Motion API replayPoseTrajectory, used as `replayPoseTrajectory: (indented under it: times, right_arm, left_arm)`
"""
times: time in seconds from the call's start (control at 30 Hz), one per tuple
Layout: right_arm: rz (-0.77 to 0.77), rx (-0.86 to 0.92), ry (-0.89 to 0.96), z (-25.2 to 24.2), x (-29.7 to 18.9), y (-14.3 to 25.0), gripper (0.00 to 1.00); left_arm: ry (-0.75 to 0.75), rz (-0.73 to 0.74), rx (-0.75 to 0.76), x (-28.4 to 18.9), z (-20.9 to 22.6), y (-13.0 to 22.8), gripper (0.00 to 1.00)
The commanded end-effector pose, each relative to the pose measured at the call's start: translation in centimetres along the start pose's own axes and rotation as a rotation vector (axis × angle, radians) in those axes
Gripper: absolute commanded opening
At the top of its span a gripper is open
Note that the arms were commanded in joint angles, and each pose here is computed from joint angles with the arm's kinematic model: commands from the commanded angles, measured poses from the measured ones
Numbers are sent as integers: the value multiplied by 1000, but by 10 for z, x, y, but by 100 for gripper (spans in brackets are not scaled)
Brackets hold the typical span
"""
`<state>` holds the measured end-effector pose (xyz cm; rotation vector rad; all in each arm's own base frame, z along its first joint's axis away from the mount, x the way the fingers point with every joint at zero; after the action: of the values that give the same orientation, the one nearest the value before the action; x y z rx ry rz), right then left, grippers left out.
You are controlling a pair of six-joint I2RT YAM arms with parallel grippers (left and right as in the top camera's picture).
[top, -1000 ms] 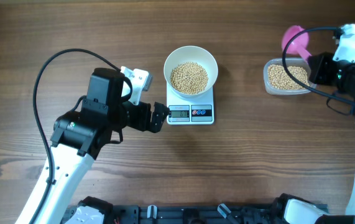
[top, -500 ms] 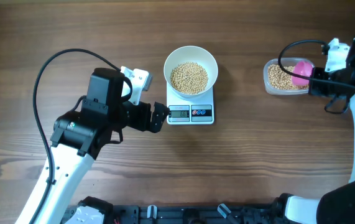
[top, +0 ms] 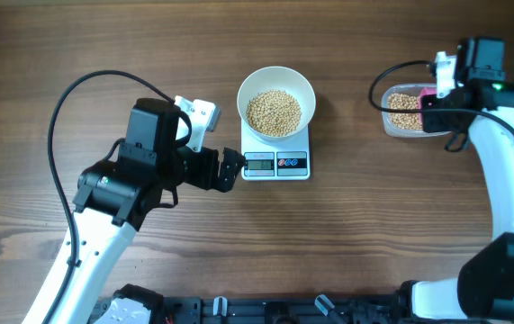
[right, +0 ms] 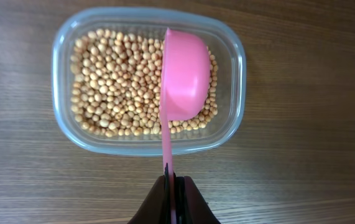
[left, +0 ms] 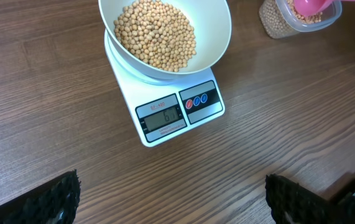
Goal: Scoop item into bowl and weigh 150g on scale
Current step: 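Scoop soybeans from the tub with the pink scoop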
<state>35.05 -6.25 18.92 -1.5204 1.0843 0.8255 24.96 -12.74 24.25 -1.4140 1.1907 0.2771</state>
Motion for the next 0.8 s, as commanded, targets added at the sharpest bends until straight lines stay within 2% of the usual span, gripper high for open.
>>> replayPoseTrajectory:
  times: [0.0, 0.13, 0.5, 0.77]
  right_arm:
    - [42, -38, 91, -3, 9, 2, 4]
    - [56, -44, 70, 2, 14, 3, 4]
    - [57, -64, -271, 44, 12, 7, 4]
    - [69, -60, -292, 45, 12, 10, 4]
  left_arm:
    - [5, -8, -8, -2, 0, -1, 100]
    - [5, -8, -8, -2, 0, -1, 100]
    - [5, -8, -8, -2, 0, -1, 100]
    - [5, -8, -8, -2, 0, -1, 100]
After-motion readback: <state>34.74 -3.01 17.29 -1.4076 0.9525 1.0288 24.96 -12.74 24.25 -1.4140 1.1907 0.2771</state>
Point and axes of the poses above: each gripper's point midway between its finger pads, its own x axis out along the fingers, its own z axis along the line the jaws close on, y = z × x, the point moved 5 cm from there along -x, back along the fingers, and after that the axes turned 4 degrees about x, right-handed, at the moved point
